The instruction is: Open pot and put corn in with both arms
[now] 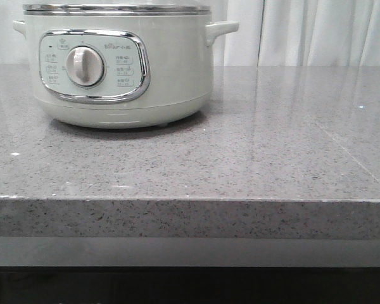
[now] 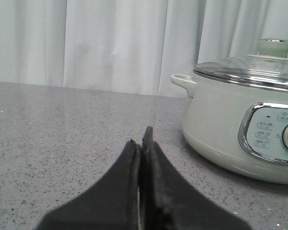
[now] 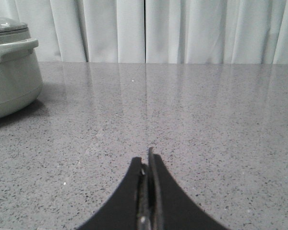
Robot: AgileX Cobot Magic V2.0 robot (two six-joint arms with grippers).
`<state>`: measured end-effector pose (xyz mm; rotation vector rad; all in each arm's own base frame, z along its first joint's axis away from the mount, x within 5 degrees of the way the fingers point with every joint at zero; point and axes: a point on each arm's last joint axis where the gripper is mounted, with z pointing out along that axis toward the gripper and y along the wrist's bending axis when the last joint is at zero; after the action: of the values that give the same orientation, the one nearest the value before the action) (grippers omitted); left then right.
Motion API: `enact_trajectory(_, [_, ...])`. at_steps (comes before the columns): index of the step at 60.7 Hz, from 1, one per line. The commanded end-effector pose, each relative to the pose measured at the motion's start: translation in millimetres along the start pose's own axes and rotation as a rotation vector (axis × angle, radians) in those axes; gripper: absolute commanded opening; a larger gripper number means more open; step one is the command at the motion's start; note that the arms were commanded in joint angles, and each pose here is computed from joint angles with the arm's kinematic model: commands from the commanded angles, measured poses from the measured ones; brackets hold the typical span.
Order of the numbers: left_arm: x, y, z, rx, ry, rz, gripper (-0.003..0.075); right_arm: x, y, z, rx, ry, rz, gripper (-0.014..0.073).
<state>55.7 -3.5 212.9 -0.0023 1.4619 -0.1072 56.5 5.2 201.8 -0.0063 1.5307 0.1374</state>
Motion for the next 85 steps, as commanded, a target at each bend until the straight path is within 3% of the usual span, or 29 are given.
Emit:
enact_trajectory(1, [-4.4, 0.3, -1.3, -0.002, -0.084, -0.005, -0.002, -13.2, 0.6, -2.7, -0.001, -0.122, -0.017, -0.0089])
enact_trajectory(15, [-4.4, 0.3, -1.3, -0.002, -0.084, -0.005, -0.002, -13.4, -2.4, -2.8, 0.055, -0.127, -0.021, -0.0089])
enact_trajectory(85, [-4.4, 0.3, -1.3, -0.002, -0.084, -0.005, -0.002, -13.6, -4.0, -2.9, 0.087, -0.128, -0.045, -0.0089])
